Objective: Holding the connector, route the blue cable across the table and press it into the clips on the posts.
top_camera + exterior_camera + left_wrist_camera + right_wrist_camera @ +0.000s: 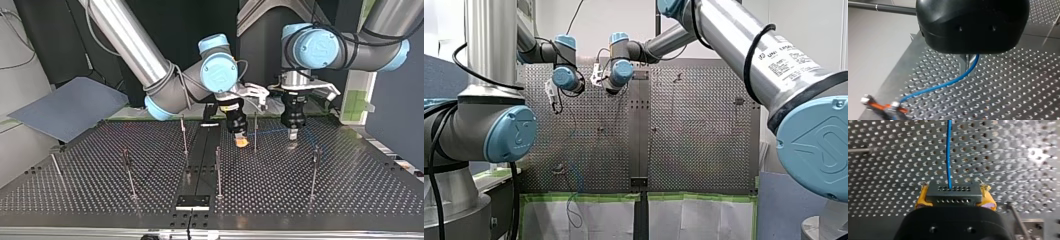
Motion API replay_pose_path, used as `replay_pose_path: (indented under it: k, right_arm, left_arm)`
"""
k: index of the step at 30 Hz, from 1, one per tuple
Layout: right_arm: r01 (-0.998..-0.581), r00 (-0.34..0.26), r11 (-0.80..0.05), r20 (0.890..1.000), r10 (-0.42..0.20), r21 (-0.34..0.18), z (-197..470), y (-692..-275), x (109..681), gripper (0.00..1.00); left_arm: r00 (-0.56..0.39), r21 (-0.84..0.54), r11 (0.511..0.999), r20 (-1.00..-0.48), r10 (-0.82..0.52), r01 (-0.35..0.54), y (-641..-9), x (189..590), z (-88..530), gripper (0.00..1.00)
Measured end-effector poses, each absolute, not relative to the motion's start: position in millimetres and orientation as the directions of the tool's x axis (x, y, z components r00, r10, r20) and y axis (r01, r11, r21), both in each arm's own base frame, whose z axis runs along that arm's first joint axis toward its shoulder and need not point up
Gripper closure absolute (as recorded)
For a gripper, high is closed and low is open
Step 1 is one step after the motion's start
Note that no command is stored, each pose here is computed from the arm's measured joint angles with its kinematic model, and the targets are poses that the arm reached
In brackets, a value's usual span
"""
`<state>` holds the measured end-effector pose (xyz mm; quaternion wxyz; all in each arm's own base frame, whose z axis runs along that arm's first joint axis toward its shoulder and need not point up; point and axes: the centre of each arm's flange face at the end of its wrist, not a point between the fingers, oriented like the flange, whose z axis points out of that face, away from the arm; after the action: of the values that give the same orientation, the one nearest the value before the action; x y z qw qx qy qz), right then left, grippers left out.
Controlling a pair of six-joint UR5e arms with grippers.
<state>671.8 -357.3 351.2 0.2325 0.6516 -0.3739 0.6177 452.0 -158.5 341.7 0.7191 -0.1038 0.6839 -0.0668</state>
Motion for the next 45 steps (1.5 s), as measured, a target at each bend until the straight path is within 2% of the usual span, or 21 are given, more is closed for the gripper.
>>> replay_pose_path:
  k: [12, 24, 34, 45]
  right_arm:
    - [-0.787, 0.025, -0.602, 0.966, -0.256, -0.139, 306.9, -352.2, 659.7, 1.0]
    - [-0.778, 0.082, -0.615, 0.949, -0.303, -0.129, 263.7, -343.7, 649.8, 1.0]
    - [-0.777, 0.125, -0.618, 0.933, -0.337, -0.119, 213.1, -349.2, 652.9, 1.0]
    - [-0.784, 0.118, -0.608, 0.933, -0.34, -0.122, 199.9, -361.2, 650.5, 1.0]
  left_arm:
    - [-0.026, -0.218, 0.971, -0.975, -0.222, -0.1, -159.4, 444.1, 264.7, 1.0]
    - [-0.113, -0.202, 0.975, -0.971, -0.212, -0.09, -158.6, 425.6, 195.9, 1.0]
    - [-0.103, -0.216, 0.975, -0.97, -0.22, -0.05, -159.1, 412.6, 178.0, 1.0]
    - [-0.074, -0.23, 0.973, -0.971, -0.229, 0.007, -169.2, 444.8, 175.9, 1.0]
